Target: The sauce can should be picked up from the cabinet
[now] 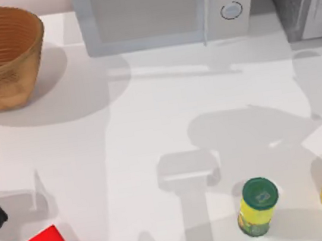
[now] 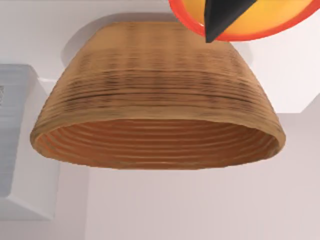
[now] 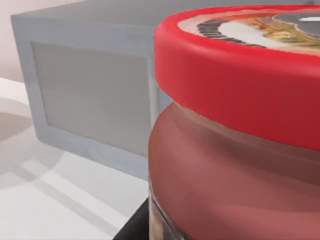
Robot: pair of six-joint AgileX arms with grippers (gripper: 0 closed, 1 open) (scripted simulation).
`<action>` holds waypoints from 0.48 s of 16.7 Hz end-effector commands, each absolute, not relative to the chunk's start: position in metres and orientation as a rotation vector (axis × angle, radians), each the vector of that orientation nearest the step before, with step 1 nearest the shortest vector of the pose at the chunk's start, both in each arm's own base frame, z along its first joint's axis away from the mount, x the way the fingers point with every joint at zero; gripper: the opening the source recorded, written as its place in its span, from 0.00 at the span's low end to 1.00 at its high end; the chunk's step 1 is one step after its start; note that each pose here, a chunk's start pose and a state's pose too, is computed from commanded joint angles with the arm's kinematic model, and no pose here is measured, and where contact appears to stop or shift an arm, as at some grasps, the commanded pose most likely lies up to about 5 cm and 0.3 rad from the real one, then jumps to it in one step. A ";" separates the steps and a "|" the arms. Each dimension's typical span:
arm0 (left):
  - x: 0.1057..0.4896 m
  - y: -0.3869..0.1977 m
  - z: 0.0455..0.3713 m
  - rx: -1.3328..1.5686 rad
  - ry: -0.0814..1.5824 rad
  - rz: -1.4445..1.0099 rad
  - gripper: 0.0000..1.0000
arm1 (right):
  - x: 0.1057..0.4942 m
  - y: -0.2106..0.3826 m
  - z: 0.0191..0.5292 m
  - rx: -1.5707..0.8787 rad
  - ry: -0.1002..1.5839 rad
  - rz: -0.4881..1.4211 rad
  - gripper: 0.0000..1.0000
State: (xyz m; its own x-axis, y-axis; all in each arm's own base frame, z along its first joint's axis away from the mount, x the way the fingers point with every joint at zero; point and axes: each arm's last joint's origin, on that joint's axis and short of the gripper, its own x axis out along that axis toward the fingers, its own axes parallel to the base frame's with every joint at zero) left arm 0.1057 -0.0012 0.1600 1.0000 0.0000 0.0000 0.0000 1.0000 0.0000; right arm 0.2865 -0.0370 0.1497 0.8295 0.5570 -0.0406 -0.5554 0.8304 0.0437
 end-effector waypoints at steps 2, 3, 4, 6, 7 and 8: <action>0.106 -0.001 0.160 0.000 0.000 0.000 1.00 | 0.301 -0.045 0.125 0.036 0.055 0.649 0.00; 0.106 -0.001 0.160 0.000 0.000 0.000 1.00 | 0.307 -0.048 0.115 0.035 0.050 0.675 0.00; 0.106 -0.001 0.160 0.000 0.000 0.000 1.00 | 0.311 -0.051 0.106 0.030 0.042 0.699 0.00; 0.106 -0.001 0.160 0.000 0.000 0.000 1.00 | 0.318 -0.056 0.093 0.017 0.023 0.735 0.00; 0.106 -0.001 0.160 0.000 0.000 0.000 1.00 | 0.320 -0.058 0.089 0.010 0.013 0.748 0.00; 0.106 -0.001 0.160 0.000 0.000 0.000 1.00 | 0.321 -0.059 0.086 0.004 0.006 0.758 0.00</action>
